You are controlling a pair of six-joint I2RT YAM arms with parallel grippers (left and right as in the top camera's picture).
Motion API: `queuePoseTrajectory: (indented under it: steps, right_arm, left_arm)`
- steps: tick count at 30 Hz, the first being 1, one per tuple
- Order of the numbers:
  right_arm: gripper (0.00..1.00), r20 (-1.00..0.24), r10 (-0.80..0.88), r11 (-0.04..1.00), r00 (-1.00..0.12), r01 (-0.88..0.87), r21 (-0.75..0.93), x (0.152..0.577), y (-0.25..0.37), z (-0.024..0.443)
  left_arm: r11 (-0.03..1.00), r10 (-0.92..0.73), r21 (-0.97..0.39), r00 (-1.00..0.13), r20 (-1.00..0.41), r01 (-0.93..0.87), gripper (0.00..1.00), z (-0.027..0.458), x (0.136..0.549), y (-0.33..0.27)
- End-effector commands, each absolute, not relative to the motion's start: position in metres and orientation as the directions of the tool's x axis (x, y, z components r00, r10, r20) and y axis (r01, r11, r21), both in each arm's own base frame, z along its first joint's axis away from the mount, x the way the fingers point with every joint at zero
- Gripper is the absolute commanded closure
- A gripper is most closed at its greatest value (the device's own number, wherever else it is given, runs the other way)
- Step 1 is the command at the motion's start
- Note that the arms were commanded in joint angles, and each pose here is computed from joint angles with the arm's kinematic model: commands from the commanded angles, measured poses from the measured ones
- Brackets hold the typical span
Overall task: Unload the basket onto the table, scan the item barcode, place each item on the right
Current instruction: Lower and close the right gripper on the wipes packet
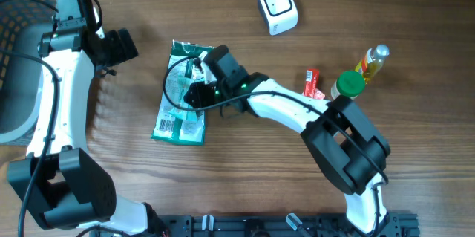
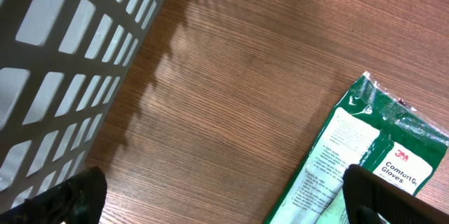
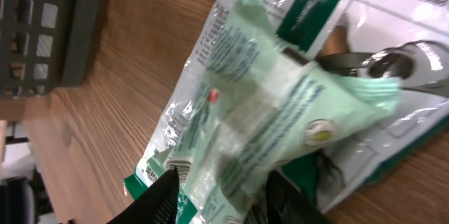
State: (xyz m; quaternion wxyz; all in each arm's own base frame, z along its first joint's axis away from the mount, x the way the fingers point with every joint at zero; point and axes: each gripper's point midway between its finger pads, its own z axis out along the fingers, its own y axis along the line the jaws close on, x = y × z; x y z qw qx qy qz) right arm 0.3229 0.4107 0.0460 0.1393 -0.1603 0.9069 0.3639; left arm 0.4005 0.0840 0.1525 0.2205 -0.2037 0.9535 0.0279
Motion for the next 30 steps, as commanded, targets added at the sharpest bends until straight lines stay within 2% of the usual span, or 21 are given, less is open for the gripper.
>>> queuePoseTrajectory:
  steps: [1,9,11,14,17,25,28,30]
  right_arm:
    - [0.60,-0.389,-0.184,0.726,-0.903,-0.392,0.566,0.325,0.414,0.032]
    - [0.61,-0.361,-0.194,0.750,-0.912,-0.376,0.545,0.323,0.411,0.010]
    - [0.69,-0.362,-0.194,0.749,-0.912,-0.376,0.545,0.323,0.412,0.011]
    - [0.89,-0.365,-0.192,0.748,-0.911,-0.377,0.546,0.324,0.412,0.012]
    - [0.96,-0.372,-0.191,0.736,-0.908,-0.384,0.558,0.323,0.413,0.021]
    - [0.96,-0.428,-0.169,0.710,-0.888,-0.411,0.572,0.315,0.404,0.100]
    - [0.96,-0.407,-0.175,0.722,-0.897,-0.398,0.567,0.309,0.397,0.104]
    - [0.96,-0.337,-0.132,0.755,-0.932,-0.315,0.575,0.309,0.386,0.097]
  left_arm:
    - [0.914,-0.380,-0.047,-0.813,-0.440,-0.402,0.00,0.156,0.403,0.084]
    - [0.914,-0.380,-0.047,-0.813,-0.440,-0.402,0.00,0.156,0.403,0.084]
    - [0.914,-0.380,-0.047,-0.813,-0.440,-0.402,0.00,0.156,0.403,0.084]
    - [0.914,-0.381,-0.047,-0.813,-0.440,-0.402,0.00,0.156,0.402,0.085]
    - [0.914,-0.380,-0.047,-0.813,-0.440,-0.402,0.00,0.156,0.403,0.084]
    - [0.914,-0.381,-0.047,-0.813,-0.440,-0.402,0.00,0.156,0.402,0.085]
    - [0.914,-0.380,-0.047,-0.813,-0.440,-0.402,0.00,0.156,0.403,0.084]
    - [0.914,-0.381,-0.047,-0.813,-0.440,-0.402,0.00,0.156,0.402,0.085]
